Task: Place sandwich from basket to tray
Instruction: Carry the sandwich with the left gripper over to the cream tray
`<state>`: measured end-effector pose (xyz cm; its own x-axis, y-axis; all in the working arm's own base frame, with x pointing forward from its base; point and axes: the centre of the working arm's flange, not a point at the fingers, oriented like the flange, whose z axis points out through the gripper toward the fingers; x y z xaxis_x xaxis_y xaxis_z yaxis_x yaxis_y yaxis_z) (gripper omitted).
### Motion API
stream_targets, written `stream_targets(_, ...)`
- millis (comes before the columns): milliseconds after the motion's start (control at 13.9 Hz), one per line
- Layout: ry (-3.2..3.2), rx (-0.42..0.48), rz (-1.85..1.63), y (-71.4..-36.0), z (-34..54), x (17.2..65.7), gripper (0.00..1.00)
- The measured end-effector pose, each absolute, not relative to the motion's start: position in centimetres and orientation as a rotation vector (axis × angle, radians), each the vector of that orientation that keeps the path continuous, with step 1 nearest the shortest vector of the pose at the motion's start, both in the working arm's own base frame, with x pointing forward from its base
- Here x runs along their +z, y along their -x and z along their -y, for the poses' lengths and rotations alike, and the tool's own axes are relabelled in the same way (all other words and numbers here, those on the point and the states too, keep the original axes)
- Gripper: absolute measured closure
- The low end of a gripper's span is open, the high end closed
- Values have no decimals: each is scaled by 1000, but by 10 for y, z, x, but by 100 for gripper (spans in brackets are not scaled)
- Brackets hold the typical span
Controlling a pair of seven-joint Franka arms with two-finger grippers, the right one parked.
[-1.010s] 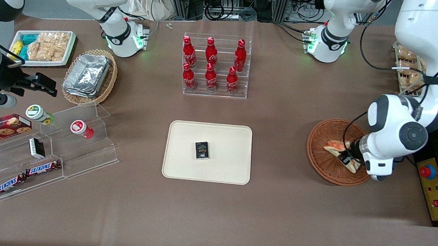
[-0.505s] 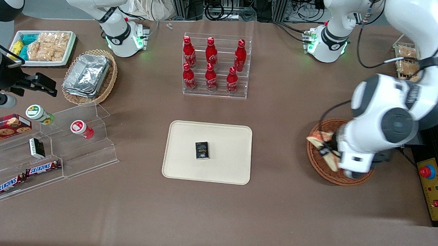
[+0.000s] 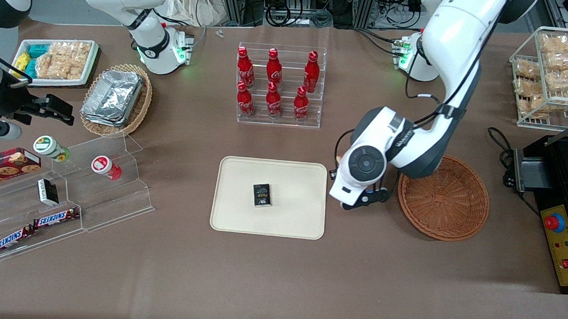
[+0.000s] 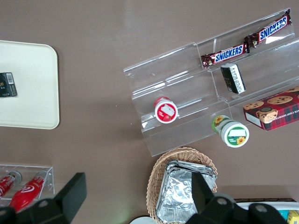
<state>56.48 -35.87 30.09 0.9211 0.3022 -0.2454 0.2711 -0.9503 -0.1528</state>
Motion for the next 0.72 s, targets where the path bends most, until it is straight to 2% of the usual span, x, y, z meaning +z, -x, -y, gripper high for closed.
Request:
stream_targets(216, 3020, 365, 359, -548, 402, 271, 80)
stream_targets(433, 3008, 397, 301, -532, 424, 241, 80)
stream_targets(722, 3051, 338, 282, -549, 446, 221, 80)
